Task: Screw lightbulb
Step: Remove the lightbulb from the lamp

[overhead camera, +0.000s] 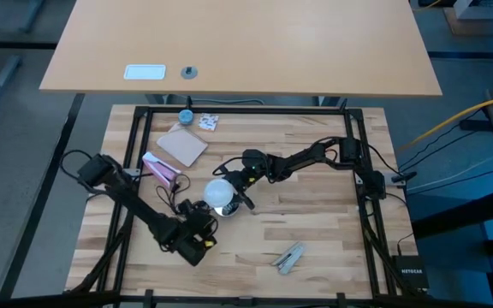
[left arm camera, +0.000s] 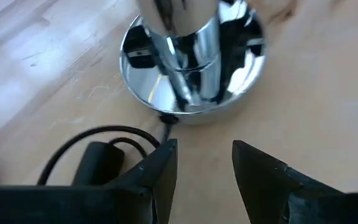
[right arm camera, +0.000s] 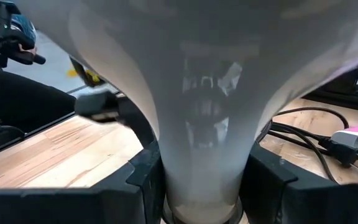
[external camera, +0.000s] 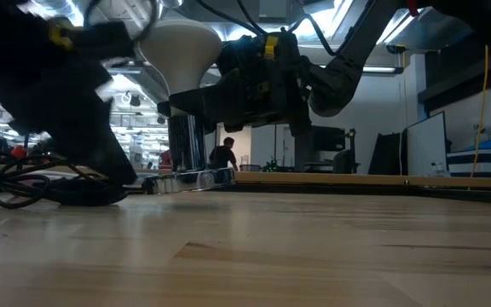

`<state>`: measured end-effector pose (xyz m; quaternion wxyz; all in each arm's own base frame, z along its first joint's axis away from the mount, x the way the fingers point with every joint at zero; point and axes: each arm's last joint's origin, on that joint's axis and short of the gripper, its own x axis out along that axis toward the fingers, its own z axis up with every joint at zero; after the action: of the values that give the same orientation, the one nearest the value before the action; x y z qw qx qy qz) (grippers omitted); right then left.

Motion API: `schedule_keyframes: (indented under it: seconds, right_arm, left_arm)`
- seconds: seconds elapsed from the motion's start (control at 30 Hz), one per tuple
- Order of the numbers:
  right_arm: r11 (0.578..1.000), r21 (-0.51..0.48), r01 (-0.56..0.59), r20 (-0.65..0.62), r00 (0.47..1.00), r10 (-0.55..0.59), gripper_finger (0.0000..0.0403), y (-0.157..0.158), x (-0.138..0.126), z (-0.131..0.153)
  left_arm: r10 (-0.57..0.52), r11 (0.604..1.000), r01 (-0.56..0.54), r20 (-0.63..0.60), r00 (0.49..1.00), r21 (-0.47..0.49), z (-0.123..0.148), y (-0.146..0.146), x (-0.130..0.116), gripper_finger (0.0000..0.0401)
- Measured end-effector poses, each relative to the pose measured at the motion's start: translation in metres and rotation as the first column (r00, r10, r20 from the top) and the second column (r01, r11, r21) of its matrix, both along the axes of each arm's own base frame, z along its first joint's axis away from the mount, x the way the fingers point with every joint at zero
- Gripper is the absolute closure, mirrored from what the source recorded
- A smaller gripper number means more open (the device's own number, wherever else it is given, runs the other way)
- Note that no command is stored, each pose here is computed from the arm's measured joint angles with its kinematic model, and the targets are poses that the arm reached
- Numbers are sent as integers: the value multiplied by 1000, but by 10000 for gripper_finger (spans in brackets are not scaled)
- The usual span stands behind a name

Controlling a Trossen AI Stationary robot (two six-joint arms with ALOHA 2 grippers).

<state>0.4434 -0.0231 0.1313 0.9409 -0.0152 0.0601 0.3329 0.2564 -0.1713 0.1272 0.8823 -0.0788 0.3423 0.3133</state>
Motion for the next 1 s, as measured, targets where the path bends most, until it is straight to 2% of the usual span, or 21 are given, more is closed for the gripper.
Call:
schedule_keyframes:
  seconds: [0.2, 0.43, 0.67, 0.87, 1.0]
  right_arm:
    - [1000, 2, -11, -1, 1000, 11, 237, 2, 0, 0]
    - [996, 13, -89, -2, 996, 89, 237, 15, -1, 0]
    - [988, 16, -155, 3, 988, 155, 237, 29, -1, 0]
    - [991, 12, -131, 4, 991, 131, 237, 28, -1, 1]
    - [996, 1, -89, 6, 996, 89, 237, 27, 0, 1]
  left_arm:
    - [13, 999, -10, -69, 998, 45, -4, 18, 11, 256]
    - [100, 991, -84, -156, 983, 108, -5, 46, 15, 256]
    - [166, 961, -133, -119, 979, 244, -3, 65, 21, 256]
    - [147, 950, -87, -184, 972, 300, -1, 69, 18, 256]
    - [152, 960, -97, -196, 969, 263, 10, 64, 6, 256]
